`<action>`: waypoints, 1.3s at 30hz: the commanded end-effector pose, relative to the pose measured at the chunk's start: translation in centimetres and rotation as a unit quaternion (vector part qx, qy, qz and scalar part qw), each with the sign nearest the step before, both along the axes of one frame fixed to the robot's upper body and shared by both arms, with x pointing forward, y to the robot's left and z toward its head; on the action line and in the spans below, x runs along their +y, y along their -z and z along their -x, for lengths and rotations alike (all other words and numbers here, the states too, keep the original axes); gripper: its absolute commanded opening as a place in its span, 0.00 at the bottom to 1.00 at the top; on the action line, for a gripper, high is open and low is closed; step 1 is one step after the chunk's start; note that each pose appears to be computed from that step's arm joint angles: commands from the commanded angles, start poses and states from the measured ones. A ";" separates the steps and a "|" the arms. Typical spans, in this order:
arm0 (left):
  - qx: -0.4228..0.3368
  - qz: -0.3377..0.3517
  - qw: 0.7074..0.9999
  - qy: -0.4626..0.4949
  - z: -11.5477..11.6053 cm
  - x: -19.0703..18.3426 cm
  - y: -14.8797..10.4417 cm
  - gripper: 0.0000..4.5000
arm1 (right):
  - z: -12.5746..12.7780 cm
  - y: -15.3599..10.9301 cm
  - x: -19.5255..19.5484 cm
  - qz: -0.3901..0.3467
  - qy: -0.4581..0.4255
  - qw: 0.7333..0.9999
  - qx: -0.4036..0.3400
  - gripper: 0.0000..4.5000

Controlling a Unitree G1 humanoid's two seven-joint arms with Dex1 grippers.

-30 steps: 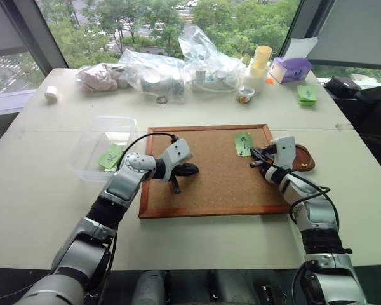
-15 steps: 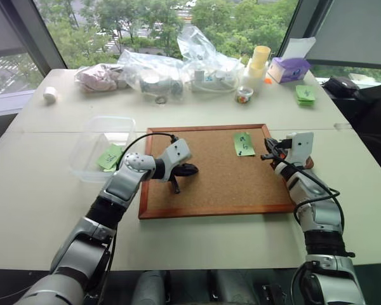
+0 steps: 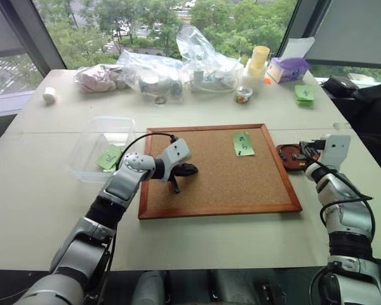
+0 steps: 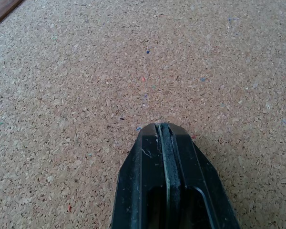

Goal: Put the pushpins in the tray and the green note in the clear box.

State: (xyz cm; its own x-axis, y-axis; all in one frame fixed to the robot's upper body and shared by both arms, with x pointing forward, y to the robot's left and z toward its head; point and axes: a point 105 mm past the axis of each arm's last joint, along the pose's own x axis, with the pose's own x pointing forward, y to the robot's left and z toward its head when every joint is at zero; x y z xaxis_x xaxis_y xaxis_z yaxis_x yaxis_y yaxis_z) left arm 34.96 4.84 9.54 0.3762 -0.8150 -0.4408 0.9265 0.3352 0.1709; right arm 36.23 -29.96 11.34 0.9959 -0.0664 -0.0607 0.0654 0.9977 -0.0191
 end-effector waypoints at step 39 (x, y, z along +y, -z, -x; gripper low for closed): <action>0.030 -0.021 0.999 -0.002 0.4 0.2 2.0 0.00 | 0.2 0.2 0.6 -0.115 -0.027 0.993 0.011 1.00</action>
State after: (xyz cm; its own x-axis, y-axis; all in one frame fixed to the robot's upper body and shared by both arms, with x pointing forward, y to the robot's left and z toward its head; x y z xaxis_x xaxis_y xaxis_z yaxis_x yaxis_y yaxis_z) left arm 34.98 4.78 9.49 0.3760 -0.8163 -0.4386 0.9266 0.3355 0.1700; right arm 35.99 -28.95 9.63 0.9897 0.0166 -0.1419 0.0140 0.9772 0.2118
